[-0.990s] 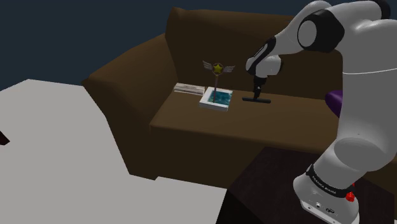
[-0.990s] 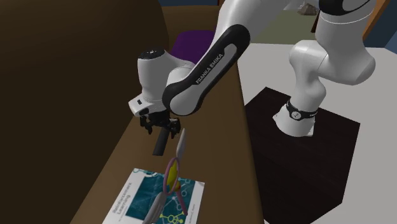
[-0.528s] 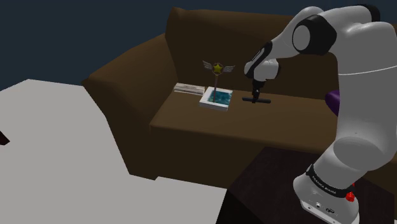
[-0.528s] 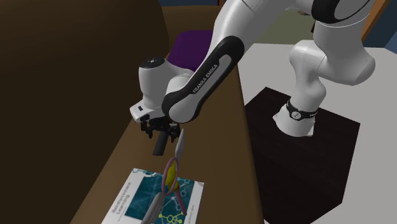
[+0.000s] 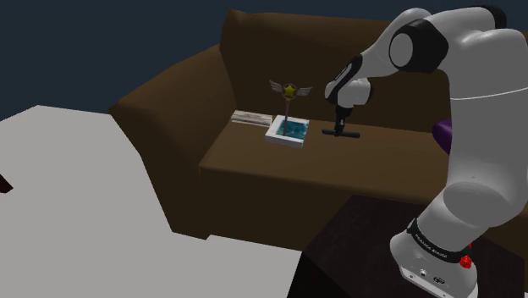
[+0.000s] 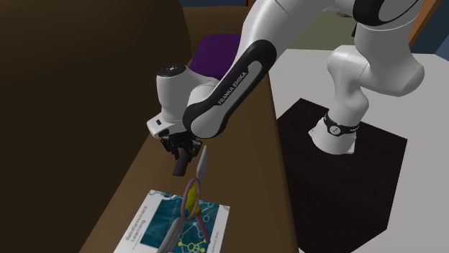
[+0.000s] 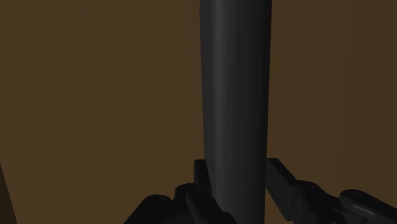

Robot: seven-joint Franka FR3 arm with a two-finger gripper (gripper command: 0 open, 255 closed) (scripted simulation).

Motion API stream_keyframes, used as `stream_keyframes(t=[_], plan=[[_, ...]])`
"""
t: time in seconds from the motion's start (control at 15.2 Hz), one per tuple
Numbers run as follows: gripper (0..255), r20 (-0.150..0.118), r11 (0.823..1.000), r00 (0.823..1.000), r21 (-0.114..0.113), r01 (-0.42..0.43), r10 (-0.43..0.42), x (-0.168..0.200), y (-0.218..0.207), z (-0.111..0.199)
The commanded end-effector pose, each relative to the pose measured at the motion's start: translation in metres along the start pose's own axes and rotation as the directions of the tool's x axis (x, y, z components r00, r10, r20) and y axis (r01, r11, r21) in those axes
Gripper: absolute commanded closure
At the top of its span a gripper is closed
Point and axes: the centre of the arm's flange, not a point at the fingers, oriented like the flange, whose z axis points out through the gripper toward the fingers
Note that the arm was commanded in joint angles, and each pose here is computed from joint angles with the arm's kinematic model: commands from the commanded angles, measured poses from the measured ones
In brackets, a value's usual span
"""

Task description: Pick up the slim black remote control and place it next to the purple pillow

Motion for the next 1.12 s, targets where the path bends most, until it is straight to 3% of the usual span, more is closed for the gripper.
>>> stream_keyframes(t=[0.0,0.33,1.06], plan=[[255,0.001,1.000,1.000,-0.007,0.000,0.000,0.000,0.001,0.001],[255,0.001,1.000,1.000,-0.007,0.000,0.000,-0.001,0.000,0.002],[255,0.001,1.000,1.000,-0.007,0.000,0.000,-0.001,0.004,-0.056]])
